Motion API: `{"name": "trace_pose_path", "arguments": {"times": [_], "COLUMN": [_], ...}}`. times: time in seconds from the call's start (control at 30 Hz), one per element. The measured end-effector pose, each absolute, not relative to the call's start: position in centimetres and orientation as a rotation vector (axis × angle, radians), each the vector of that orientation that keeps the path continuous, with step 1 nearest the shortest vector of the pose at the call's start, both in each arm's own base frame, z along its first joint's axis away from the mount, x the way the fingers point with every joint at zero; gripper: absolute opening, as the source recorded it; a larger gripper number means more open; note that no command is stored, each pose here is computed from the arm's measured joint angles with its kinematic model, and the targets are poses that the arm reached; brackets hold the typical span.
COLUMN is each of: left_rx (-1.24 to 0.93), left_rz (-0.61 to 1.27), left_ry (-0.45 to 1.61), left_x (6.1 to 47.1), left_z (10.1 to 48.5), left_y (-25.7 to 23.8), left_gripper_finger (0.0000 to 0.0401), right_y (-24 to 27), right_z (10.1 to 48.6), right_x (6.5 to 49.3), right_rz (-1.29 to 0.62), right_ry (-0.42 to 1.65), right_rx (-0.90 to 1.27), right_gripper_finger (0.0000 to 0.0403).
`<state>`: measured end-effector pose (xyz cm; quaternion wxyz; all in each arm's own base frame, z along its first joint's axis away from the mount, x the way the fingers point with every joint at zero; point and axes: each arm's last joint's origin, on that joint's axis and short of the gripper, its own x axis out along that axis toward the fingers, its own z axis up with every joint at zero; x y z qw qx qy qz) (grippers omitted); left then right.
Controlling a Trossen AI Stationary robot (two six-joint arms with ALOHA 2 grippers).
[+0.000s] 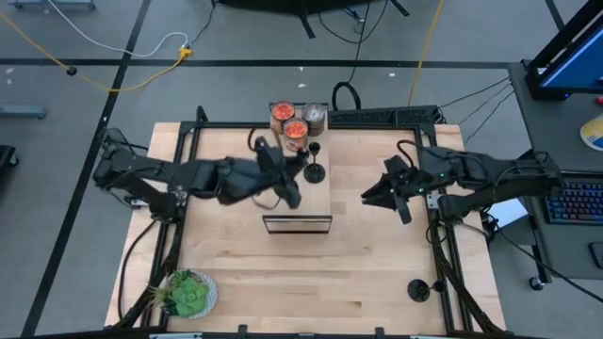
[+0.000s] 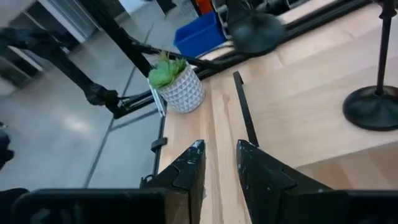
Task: Pick & Place candle stick holders
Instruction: Align the top black candle holder with the black candle holder on the shelf
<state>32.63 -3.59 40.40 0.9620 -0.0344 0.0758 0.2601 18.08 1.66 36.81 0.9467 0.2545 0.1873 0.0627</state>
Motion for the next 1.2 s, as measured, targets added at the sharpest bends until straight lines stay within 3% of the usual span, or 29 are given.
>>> {"name": "trace_pose_path", "arguments": {"times": [0.23,0.53,1.2], "left_rx": [-0.063,-0.051,-0.074], "left_rz": [0.532,0.555,0.453], "left_ry": [0.189,0.239,-0.178], "left_x": [33.0,32.5,28.0], "left_z": [40.2,38.4,31.8], "left_y": [0.5,1.6,4.0], "left_gripper_finger": [0.0026,0.0026,0.0026], "right_y": [1.6,1.5,1.5], "right_z": [34.5,32.2,31.2], "right_x": [17.3,16.3,15.6], "right_rz": [0.149,0.156,0.174], "right_ry": [0.318,0.245,0.181], "right_rx": [0.518,0.606,0.656], "right_gripper_finger": [0.0082,0.0079,0.0074]}}
